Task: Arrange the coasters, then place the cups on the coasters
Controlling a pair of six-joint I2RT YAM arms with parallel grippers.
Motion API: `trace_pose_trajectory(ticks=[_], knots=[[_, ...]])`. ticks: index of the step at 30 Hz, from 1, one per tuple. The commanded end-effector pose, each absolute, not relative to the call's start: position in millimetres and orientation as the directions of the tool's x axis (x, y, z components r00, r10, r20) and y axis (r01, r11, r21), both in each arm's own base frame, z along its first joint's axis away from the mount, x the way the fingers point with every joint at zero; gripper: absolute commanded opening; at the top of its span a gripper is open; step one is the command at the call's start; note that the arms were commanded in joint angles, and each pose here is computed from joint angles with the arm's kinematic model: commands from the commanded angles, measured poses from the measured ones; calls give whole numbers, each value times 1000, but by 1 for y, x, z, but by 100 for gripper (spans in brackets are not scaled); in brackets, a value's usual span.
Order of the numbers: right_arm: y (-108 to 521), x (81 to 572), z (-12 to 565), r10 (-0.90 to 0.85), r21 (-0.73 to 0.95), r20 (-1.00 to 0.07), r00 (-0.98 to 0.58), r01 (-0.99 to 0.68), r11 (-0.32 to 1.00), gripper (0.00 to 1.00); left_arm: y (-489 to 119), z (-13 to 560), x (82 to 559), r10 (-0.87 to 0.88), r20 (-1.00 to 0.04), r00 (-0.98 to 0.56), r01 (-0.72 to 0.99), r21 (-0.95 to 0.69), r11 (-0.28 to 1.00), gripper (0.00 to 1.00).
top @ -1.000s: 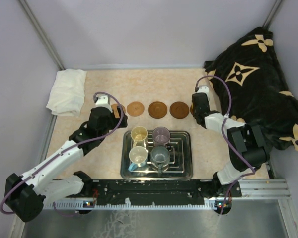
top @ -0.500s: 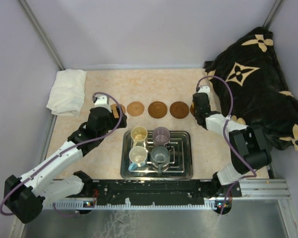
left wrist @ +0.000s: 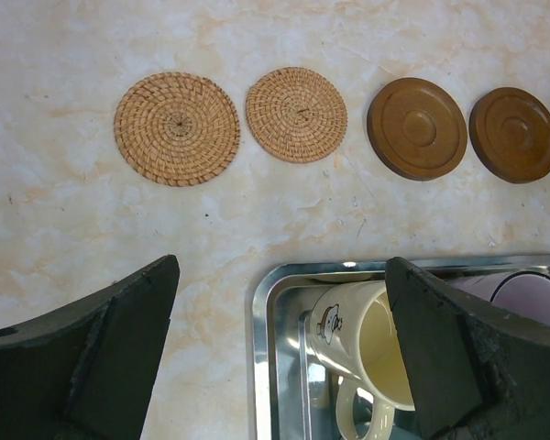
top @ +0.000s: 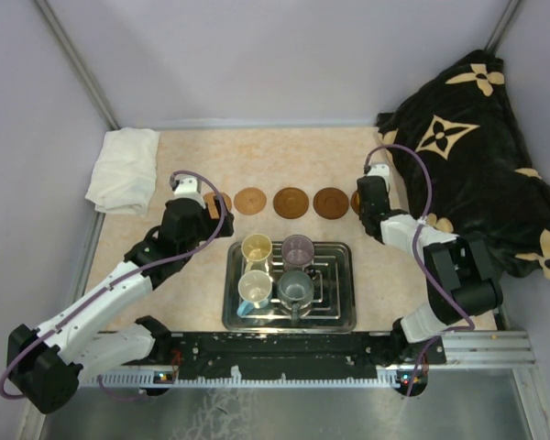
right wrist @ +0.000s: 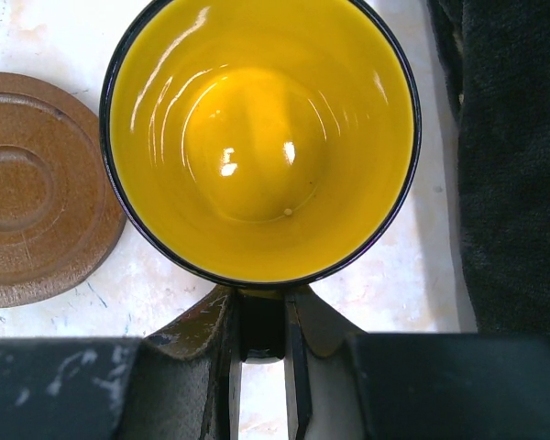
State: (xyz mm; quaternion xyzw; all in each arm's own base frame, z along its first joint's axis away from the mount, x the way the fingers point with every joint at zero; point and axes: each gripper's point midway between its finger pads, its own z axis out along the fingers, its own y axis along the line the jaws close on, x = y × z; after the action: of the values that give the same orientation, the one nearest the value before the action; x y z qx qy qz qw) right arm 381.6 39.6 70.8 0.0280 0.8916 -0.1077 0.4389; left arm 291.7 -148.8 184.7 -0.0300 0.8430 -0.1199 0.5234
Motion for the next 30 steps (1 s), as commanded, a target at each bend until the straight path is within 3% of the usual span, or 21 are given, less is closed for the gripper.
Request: trace_pose_trajectory(ticks=[1,30], knots=[[41,407,117,21,-73,-889,-457,187,980,0,-147,193,292,-189,-882,-431,71,-242,968,100],[35,403,111,31,-78,-874,-485,202,976,0,-147,189,293,-186,-881,-435,66,-238,969,100]])
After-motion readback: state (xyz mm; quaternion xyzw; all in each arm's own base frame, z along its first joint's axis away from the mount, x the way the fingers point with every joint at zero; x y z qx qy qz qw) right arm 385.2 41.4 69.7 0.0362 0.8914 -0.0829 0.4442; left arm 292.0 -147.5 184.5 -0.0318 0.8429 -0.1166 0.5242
